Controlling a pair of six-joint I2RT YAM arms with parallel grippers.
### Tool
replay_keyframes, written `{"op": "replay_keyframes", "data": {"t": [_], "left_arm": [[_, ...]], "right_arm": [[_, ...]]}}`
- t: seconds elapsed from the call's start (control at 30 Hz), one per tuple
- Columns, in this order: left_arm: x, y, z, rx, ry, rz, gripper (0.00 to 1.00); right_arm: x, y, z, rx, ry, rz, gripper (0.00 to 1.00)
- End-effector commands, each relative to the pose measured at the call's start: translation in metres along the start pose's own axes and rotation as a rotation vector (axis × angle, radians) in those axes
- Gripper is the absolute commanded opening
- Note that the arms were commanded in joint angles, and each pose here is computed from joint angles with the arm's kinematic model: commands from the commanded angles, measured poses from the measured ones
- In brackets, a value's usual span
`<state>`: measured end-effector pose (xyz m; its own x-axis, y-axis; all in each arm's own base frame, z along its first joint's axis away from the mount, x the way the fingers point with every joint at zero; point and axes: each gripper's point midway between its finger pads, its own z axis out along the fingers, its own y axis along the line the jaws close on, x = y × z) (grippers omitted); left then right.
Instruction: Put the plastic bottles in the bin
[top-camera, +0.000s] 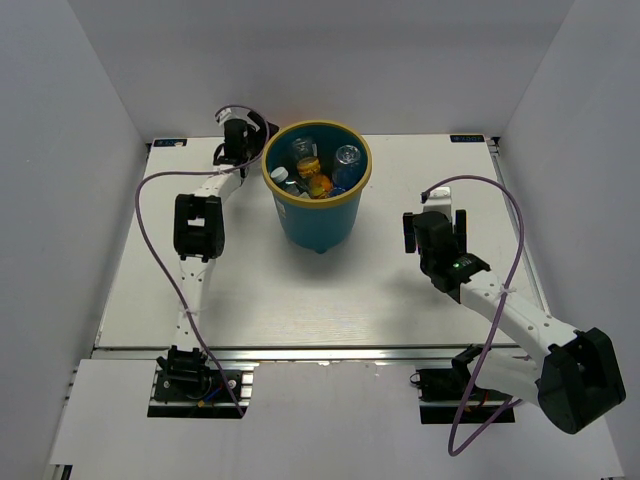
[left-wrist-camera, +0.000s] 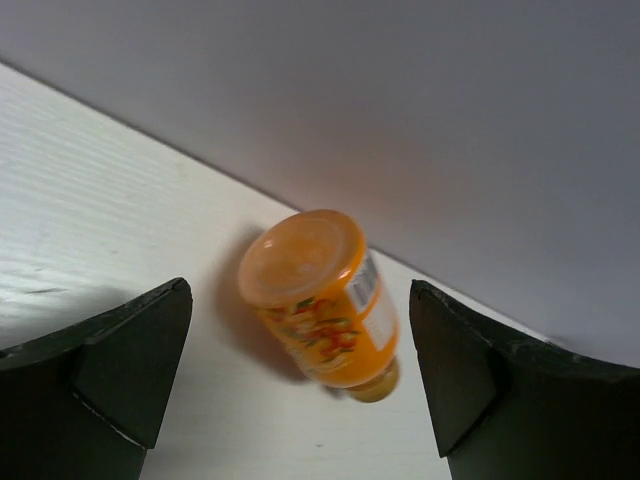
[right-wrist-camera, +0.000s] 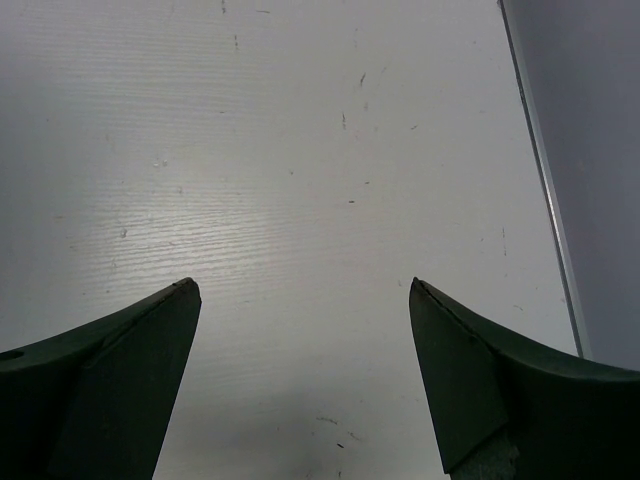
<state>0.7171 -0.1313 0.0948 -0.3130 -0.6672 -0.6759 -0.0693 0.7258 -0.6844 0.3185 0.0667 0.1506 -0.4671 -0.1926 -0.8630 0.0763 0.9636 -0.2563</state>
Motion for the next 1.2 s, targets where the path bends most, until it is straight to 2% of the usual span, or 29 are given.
{"op": "replay_keyframes", "data": {"t": [0.0, 0.07, 0.1, 0.13, 0.43, 0.53, 0.6, 0.77, 0.83, 0.87, 0.97, 1.0, 1.03, 1.1, 1.17], "left_arm": [[-0.012, -0.051, -0.002, 0.174, -0.014, -0.167, 0.98], [0.005, -0.05, 0.003, 0.227, 0.017, -0.221, 0.98], [-0.002, -0.062, 0.0, 0.312, -0.024, -0.236, 0.98], [0.001, -0.06, 0.0, 0.314, -0.021, -0.28, 0.98], [0.046, -0.029, 0.009, 0.131, -0.007, -0.26, 0.98], [0.048, -0.038, 0.012, 0.12, -0.025, -0.221, 0.98], [0.064, -0.036, 0.016, 0.097, 0.006, -0.2, 0.98], [0.072, -0.049, 0.018, 0.139, 0.002, -0.181, 0.96], [0.074, -0.068, 0.012, 0.249, 0.013, -0.167, 0.87], [0.078, -0.075, 0.007, 0.31, 0.01, -0.168, 0.69], [0.081, -0.09, -0.001, 0.399, 0.038, -0.146, 0.49], [0.081, -0.091, -0.002, 0.4, 0.044, -0.127, 0.33], [0.08, -0.091, -0.002, 0.397, 0.04, -0.101, 0.23], [0.074, -0.094, -0.008, 0.397, 0.028, -0.091, 0.11], [0.068, -0.105, -0.015, 0.439, 0.019, -0.067, 0.07]], "right_arm": [[-0.017, -0.011, -0.002, 0.048, -0.065, 0.046, 0.89], [-0.019, -0.008, -0.003, 0.027, -0.077, 0.051, 0.89], [-0.017, -0.007, -0.002, 0.02, -0.078, 0.047, 0.89], [-0.015, -0.006, -0.001, 0.018, -0.073, 0.04, 0.89], [-0.013, -0.007, 0.003, 0.048, -0.047, 0.021, 0.89], [-0.013, -0.007, 0.004, 0.051, -0.05, 0.016, 0.89], [-0.013, -0.008, 0.005, 0.054, -0.049, 0.014, 0.89], [-0.018, -0.013, 0.01, 0.105, -0.076, 0.023, 0.89], [-0.025, -0.013, 0.014, 0.124, -0.099, 0.05, 0.89], [-0.037, -0.011, 0.015, 0.124, -0.13, 0.09, 0.89], [-0.043, -0.005, 0.025, 0.119, -0.133, 0.151, 0.89], [-0.044, -0.002, 0.029, 0.113, -0.127, 0.153, 0.89], [-0.044, -0.001, 0.032, 0.104, -0.121, 0.157, 0.89], [-0.039, 0.001, 0.038, 0.104, -0.104, 0.16, 0.89], [-0.038, -0.001, 0.044, 0.107, -0.101, 0.186, 0.89]]}}
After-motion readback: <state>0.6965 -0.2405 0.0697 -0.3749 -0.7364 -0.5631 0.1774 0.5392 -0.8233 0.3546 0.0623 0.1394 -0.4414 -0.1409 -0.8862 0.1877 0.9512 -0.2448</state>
